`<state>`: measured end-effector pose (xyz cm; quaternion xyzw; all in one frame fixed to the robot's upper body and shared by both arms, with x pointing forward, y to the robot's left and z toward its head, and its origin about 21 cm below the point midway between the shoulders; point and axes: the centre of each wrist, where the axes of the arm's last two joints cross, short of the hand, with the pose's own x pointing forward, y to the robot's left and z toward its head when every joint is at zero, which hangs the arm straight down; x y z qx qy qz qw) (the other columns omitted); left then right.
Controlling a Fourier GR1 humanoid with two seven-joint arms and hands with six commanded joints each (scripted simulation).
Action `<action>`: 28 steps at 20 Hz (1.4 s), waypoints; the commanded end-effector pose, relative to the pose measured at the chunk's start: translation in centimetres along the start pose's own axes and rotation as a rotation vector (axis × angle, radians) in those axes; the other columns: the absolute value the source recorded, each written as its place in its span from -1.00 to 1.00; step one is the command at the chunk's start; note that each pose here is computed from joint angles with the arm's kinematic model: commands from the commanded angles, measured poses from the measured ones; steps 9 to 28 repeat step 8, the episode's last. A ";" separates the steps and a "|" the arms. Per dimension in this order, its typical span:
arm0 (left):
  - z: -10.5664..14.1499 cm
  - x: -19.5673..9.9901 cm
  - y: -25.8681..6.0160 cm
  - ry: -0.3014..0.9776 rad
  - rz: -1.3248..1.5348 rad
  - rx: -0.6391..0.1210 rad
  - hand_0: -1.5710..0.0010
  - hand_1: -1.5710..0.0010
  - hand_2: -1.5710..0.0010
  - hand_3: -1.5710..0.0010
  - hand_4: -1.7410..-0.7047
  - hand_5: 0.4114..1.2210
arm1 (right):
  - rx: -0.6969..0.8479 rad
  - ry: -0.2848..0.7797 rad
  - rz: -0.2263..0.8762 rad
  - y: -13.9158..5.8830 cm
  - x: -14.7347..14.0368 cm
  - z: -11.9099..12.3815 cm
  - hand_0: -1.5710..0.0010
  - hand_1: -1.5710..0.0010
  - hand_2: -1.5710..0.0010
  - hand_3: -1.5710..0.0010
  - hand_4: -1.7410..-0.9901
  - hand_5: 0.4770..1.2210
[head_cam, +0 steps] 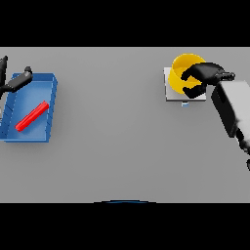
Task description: Pick up the red beaker and tilt it to pour out 1 green nut into yellow bowl. Pick up the yellow bowl and place it on the metallic measuring scale.
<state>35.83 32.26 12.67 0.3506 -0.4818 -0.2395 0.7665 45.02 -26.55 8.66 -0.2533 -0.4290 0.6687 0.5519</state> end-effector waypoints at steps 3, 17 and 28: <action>0.3 -0.1 -0.3 -0.001 0.000 -0.005 1.00 1.00 1.00 1.00 0.79 -0.20 | 0.018 -0.012 0.022 -0.3 0.2 -0.3 0.79 0.81 0.63 0.39 0.02 -0.25; -0.3 0.4 0.1 0.006 0.012 0.008 1.00 1.00 1.00 1.00 0.77 -0.20 | 0.033 0.010 0.038 -0.3 0.1 -0.5 0.93 0.94 0.85 0.56 0.15 -0.31; -0.3 0.4 0.1 0.006 0.012 0.008 1.00 1.00 1.00 1.00 0.77 -0.20 | 0.033 0.010 0.038 -0.3 0.1 -0.5 0.93 0.94 0.85 0.56 0.15 -0.31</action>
